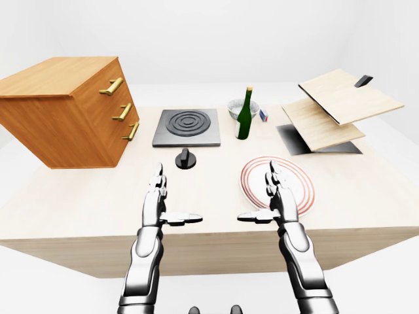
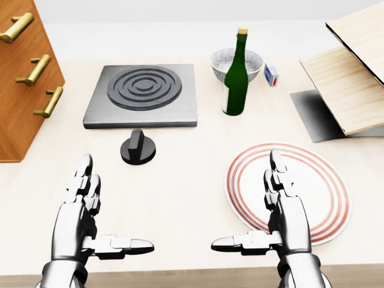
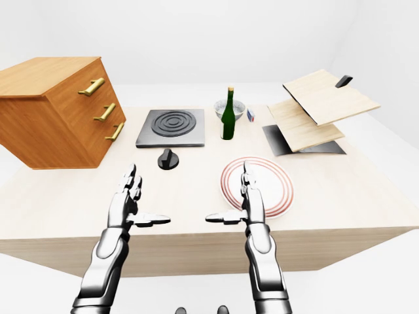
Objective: Turn on the stove.
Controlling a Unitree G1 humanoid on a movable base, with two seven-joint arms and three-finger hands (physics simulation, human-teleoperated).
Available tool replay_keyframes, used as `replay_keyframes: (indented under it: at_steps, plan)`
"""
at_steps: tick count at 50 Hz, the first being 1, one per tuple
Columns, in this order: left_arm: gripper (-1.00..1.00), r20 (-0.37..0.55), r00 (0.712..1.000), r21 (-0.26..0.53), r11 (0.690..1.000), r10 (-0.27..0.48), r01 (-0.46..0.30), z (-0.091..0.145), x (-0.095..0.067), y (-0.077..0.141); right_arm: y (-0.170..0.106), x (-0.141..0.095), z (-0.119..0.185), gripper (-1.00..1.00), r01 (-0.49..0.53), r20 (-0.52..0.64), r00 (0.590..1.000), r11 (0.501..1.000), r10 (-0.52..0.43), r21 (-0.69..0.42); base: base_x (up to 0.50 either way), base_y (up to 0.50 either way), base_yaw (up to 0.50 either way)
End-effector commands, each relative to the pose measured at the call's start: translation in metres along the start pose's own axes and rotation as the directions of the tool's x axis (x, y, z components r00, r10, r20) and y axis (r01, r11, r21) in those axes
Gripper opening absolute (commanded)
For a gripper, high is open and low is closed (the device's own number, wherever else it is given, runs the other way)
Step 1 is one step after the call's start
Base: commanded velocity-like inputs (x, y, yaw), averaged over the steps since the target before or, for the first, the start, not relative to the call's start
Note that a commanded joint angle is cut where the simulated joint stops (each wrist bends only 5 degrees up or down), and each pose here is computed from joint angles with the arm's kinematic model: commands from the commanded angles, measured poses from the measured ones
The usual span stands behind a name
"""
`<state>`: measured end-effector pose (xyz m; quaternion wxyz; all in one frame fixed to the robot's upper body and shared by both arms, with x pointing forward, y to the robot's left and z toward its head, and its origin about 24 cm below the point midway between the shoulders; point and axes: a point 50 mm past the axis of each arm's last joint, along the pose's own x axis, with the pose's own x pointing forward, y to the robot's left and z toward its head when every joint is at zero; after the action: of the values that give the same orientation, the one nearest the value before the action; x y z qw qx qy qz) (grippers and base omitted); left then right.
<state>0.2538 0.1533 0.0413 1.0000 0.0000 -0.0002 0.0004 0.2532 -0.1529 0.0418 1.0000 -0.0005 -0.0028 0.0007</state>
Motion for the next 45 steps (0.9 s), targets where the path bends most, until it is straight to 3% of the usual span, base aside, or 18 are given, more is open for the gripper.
replay_keyframes:
  at_steps: [1, 22, 45]
  plan:
    - [1.0, 0.002, 1.0, 0.0, 1.0, 0.003, -0.003, 0.0003, 0.0, 0.0077, -0.007, -0.001, 0.0009, 1.0, -0.002, 0.007, 1.0, 1.0, 0.002, -0.002, 0.0, 0.0, 0.0]
    - [1.0, -0.001, 1.0, 0.0, 1.0, 0.004, -0.004, -0.0003, 0.0013, 0.0081, -0.0056, -0.0018, 0.0007, 1.0, -0.017, -0.004, 1.0, 1.0, 0.017, -0.001, 0.0, 0.0, 0.0]
    - [1.0, 0.002, 1.0, -0.001, 1.0, 0.006, -0.006, 0.0013, 0.0007, 0.009, -0.006, -0.0011, 0.0004, 1.0, -0.02, -0.013, 1.0, 1.0, 0.02, 0.008, 0.27, 0.0, 0.0]
